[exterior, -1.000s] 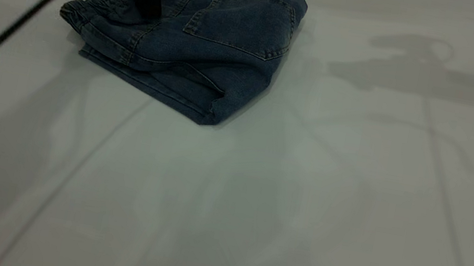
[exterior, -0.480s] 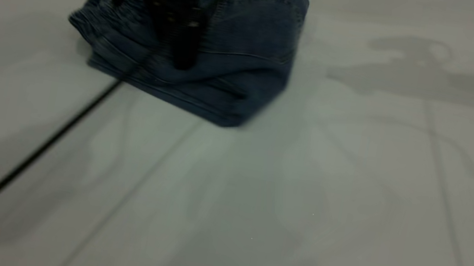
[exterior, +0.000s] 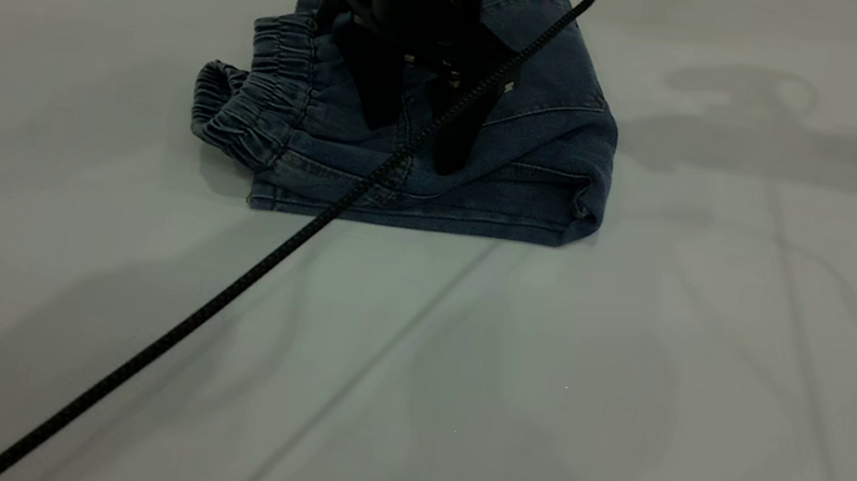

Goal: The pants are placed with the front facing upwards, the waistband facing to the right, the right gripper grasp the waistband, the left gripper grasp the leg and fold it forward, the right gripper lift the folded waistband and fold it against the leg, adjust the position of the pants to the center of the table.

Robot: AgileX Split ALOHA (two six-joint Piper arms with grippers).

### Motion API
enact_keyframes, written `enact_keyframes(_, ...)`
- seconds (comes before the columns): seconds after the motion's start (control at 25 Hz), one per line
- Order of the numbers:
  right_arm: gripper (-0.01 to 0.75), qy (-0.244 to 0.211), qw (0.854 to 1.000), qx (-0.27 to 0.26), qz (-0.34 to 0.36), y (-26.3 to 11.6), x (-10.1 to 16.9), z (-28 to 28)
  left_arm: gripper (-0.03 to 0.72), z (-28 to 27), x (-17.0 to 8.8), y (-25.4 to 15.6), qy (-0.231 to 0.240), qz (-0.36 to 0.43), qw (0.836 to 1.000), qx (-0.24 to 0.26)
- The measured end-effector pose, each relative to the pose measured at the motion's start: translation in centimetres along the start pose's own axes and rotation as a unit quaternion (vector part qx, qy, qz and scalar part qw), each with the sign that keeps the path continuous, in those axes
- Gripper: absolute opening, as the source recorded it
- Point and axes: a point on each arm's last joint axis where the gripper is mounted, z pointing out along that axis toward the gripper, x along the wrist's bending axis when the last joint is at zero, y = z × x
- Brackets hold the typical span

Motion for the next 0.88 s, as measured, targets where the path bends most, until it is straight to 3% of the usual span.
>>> enact_keyframes(0.16,0.590,0.000,1.000,-0.006,-0.008,0.1,0.6,-1.0,0.587,-1.6,0.8,0.5,0.050,0.010,0.999,-0.017)
enact_keyframes(0.32,0.590,0.010,0.999,-0.015,-0.038,0.4,3.3,-4.1,0.587,-6.7,1.1,1.0,0.089,0.002,0.994,-0.065)
enact_keyframes(0.64,0.589,0.013,0.993,-0.075,-0.087,-0.9,11.0,-12.2,0.587,-18.7,0.2,-0.6,0.103,-0.024,0.979,-0.175)
enact_keyframes(0.88,0.589,-0.039,0.982,-0.139,-0.123,-5.1,16.9,-19.7,0.587,-25.6,-1.1,-6.3,0.103,-0.041,0.973,-0.205)
